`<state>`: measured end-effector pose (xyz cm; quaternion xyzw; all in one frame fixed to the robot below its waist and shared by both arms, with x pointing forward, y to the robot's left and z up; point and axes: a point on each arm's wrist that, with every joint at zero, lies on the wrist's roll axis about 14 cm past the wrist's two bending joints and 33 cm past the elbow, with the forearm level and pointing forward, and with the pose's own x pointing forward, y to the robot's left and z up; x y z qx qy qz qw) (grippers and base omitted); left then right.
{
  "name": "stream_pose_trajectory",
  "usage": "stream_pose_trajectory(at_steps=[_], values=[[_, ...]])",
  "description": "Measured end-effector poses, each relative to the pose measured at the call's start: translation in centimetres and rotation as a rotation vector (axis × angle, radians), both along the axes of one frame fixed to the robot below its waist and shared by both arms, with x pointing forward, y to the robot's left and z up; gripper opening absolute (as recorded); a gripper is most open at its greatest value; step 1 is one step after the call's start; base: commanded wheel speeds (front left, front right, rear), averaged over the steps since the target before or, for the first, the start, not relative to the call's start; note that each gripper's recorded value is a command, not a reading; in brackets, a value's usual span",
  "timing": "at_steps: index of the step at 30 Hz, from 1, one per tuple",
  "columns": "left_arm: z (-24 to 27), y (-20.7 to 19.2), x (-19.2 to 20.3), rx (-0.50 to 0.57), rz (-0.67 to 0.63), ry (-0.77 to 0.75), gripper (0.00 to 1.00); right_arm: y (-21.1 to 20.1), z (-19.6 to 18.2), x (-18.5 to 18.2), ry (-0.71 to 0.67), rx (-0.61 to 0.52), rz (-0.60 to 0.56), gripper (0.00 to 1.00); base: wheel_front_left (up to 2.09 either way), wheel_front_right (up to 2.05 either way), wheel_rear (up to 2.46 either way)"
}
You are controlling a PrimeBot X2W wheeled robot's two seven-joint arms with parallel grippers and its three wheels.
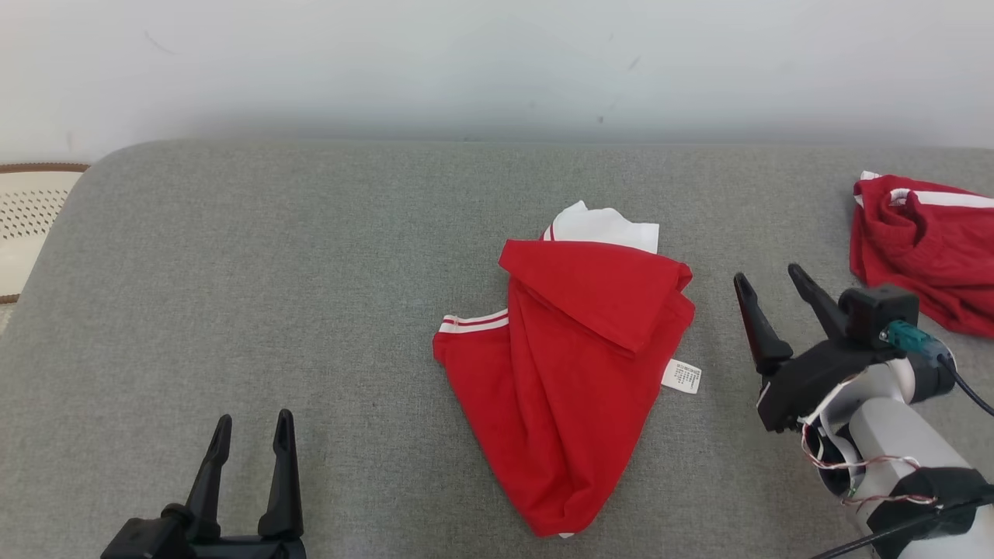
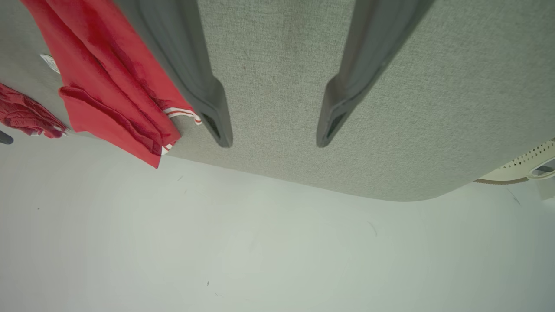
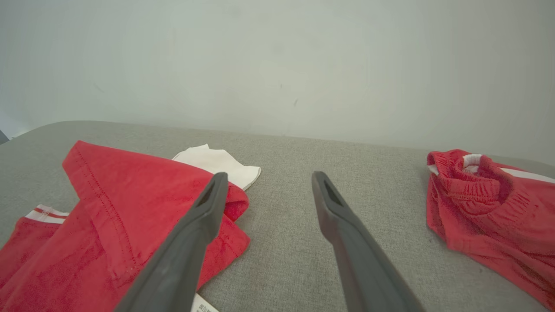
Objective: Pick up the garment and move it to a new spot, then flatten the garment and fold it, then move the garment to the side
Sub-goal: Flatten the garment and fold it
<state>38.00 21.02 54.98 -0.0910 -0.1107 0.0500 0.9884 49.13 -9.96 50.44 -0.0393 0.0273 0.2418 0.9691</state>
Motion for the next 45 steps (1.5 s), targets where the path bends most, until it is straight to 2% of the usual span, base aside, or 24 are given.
stream_pose_trajectory(at_steps=[13, 33, 34, 35, 45], values=[[-0.2, 0.3, 0.0, 0.002, 0.009, 0.007, 1.0, 0.7, -4.8, -1.5, 0.183, -0.029, -0.001, 1.0, 0.0, 0.0, 0.0], [-1.5, 1.9, 0.5, 0.014, 0.049, 0.046, 1.0, 2.7, -9.1, 1.7, 0.321, -0.08, 0.002, 1.0, 0.0, 0.0, 0.0], [-1.6, 1.9, 0.5, 0.015, 0.049, 0.049, 1.0, 2.7, -9.3, 1.8, 0.329, -0.082, -0.001, 0.55, 0.0, 0.0, 0.0], [-1.7, 1.9, 0.7, 0.014, 0.046, 0.054, 1.0, 2.8, -9.5, 2.2, 0.335, -0.085, -0.002, 0.0, 0.0, 0.0, 0.0], [-2.1, 2.1, 1.1, 0.012, 0.053, 0.064, 1.0, 3.1, -9.1, 2.5, 0.29, -0.05, 0.007, 0.0, 0.0, 0.0, 0.0]])
